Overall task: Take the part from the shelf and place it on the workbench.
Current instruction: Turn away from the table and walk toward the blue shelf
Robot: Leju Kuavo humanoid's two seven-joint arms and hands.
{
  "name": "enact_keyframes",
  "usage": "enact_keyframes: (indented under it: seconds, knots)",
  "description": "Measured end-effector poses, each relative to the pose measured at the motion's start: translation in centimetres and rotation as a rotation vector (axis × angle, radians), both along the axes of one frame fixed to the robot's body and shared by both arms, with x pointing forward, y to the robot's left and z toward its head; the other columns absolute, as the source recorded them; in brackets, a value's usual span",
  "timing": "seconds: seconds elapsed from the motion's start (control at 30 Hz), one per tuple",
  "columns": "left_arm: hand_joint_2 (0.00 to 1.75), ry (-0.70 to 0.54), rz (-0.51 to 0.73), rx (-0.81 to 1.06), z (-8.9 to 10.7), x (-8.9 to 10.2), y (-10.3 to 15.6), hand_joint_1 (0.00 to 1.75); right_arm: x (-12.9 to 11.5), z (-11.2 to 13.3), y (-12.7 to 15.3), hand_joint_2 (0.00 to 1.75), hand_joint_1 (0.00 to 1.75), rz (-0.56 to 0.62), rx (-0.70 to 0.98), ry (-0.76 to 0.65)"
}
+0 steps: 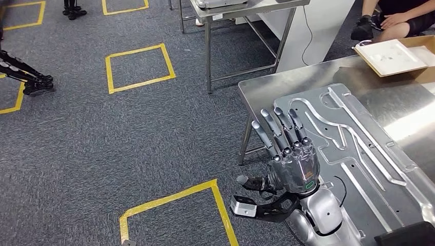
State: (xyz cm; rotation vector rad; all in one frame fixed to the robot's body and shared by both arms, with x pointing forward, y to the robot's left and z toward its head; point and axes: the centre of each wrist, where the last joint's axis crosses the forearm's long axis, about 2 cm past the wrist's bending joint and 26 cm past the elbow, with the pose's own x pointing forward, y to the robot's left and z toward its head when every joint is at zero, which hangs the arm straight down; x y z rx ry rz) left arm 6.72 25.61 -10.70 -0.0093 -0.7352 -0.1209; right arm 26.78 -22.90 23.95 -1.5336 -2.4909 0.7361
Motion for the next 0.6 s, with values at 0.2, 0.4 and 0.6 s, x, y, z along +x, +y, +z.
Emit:
enact_keyframes:
  seconds: [0.2,0.4,0.6]
  knots:
    - [0.00,-0.002,-0.001,0.002,0.00,0.08,0.13,0.00,-0.11,-0.09,0.10,0.00,0.00,0.003,0.003,0.004]
    - [0.00,0.003,0.002,0.014,0.01,0.15,0.21,0.00,-0.19,-0.14,0.19,0.00,0.00,0.009,0.002,0.005]
    - [0.00,0.014,0.005,0.045,-0.02,-0.07,0.24,0.00,-0.37,-0.14,0.51,0.00,0.00,0.032,0.018,0.007]
